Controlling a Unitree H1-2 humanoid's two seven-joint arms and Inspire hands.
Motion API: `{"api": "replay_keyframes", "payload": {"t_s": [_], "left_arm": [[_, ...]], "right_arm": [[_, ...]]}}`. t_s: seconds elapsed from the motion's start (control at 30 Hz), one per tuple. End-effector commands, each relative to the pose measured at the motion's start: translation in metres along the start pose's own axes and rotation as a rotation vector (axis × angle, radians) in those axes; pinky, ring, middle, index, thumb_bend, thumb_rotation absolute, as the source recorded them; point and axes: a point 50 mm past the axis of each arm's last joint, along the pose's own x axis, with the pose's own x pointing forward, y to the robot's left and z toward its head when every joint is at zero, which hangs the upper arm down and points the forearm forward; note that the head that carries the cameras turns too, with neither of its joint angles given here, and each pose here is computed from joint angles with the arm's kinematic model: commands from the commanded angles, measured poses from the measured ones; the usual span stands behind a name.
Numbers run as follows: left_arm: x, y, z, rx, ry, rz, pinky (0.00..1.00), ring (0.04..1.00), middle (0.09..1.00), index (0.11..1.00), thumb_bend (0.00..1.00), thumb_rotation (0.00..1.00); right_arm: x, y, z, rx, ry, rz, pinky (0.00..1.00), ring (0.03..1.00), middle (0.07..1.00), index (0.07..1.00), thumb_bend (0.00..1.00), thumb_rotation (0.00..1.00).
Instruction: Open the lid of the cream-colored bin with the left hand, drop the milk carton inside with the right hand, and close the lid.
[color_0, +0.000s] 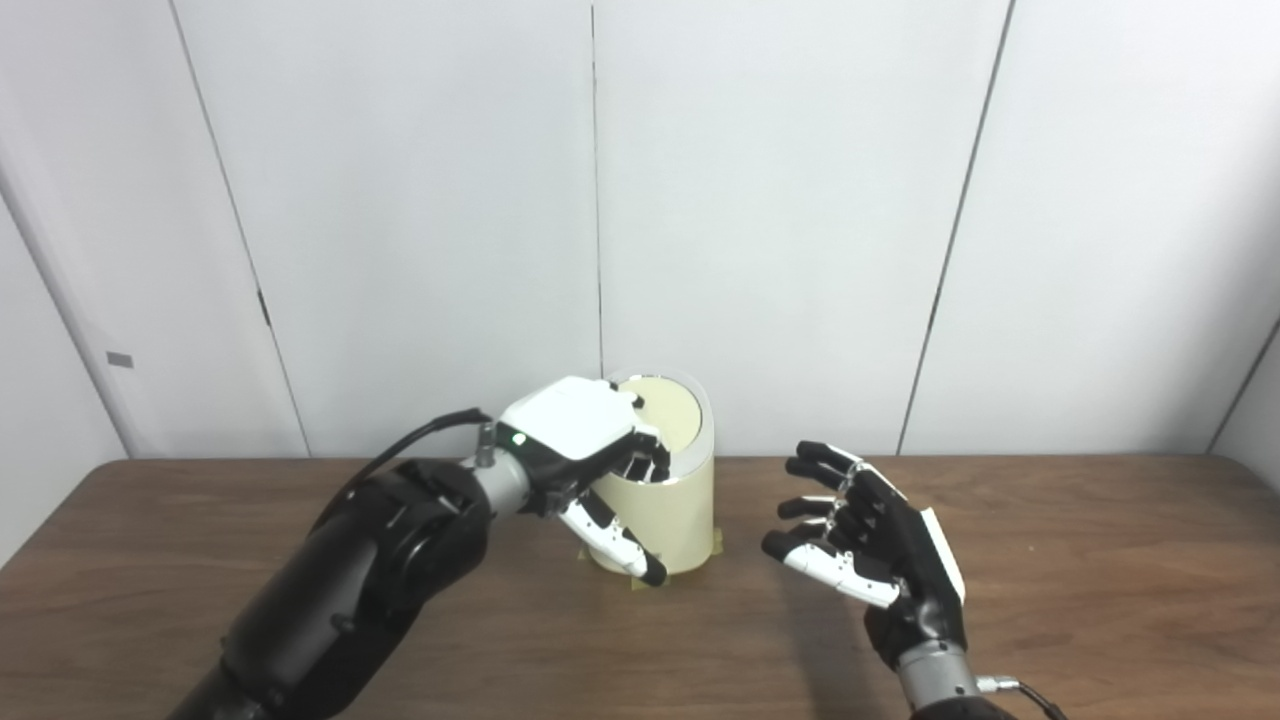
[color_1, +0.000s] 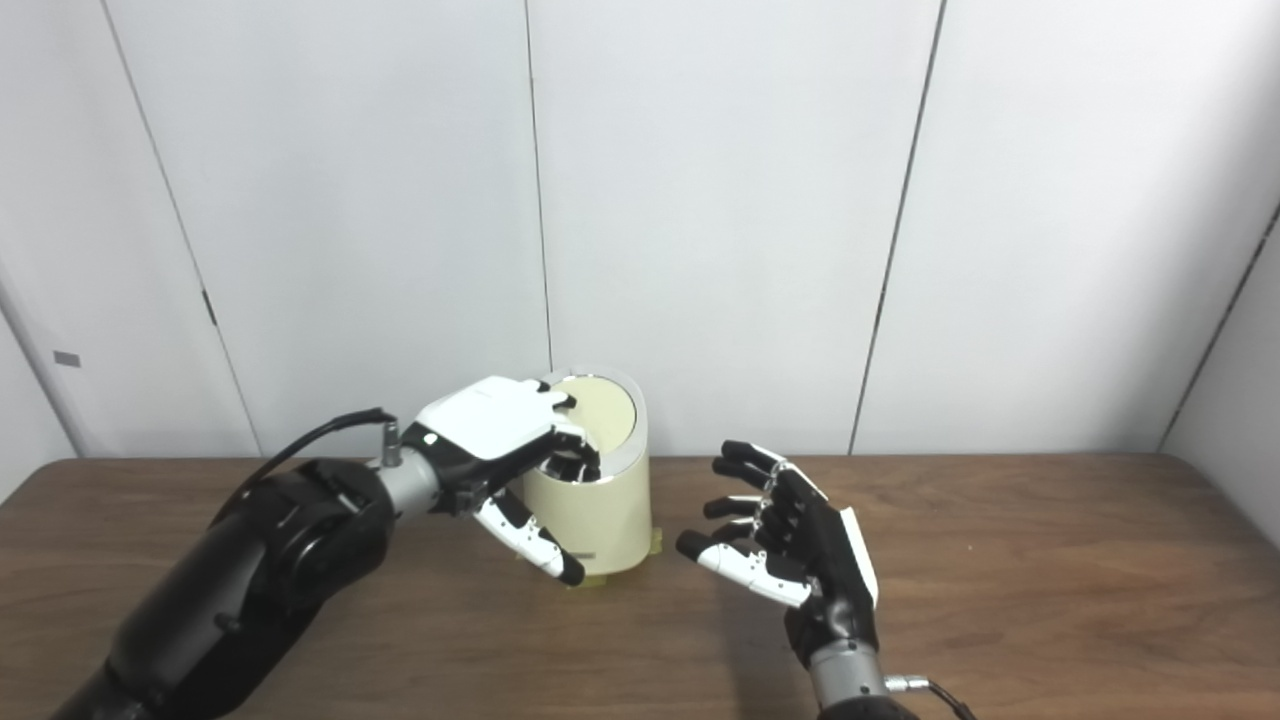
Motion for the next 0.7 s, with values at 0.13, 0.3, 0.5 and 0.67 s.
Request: {"api": "replay_keyframes", "payload": {"t_s": [0.13,0.3,0.5,0.67], "left_arm": [[-0.020,-0.003,-0.012,-0.189,-0.012,0.276,1.00,0.999,0.876,0.876,0.90,0.53],[-0.035,-0.018,-0.022,-0.387,0.019,0.444,1.00,1.000,0.911,0.912,0.84,0.50],[-0.055,-0.045,-0.031,-0.684,0.057,0.560,0.86,0.939,0.907,0.894,0.78,0.48],[-0.072,-0.076,-0.031,-0.965,0.065,0.607,0.72,0.816,0.845,0.857,0.77,0.36]], "right_arm": [[0.010,0.001,0.022,-0.025,-0.087,0.014,0.43,0.560,0.722,0.709,0.82,0.14],[0.010,0.000,0.021,-0.009,-0.084,0.014,0.43,0.561,0.719,0.706,0.83,0.12],[0.010,-0.001,0.021,-0.025,-0.083,0.018,0.43,0.562,0.718,0.711,0.83,0.14],[0.010,-0.006,0.021,-0.055,-0.095,0.026,0.46,0.551,0.710,0.710,0.83,0.13]]}}
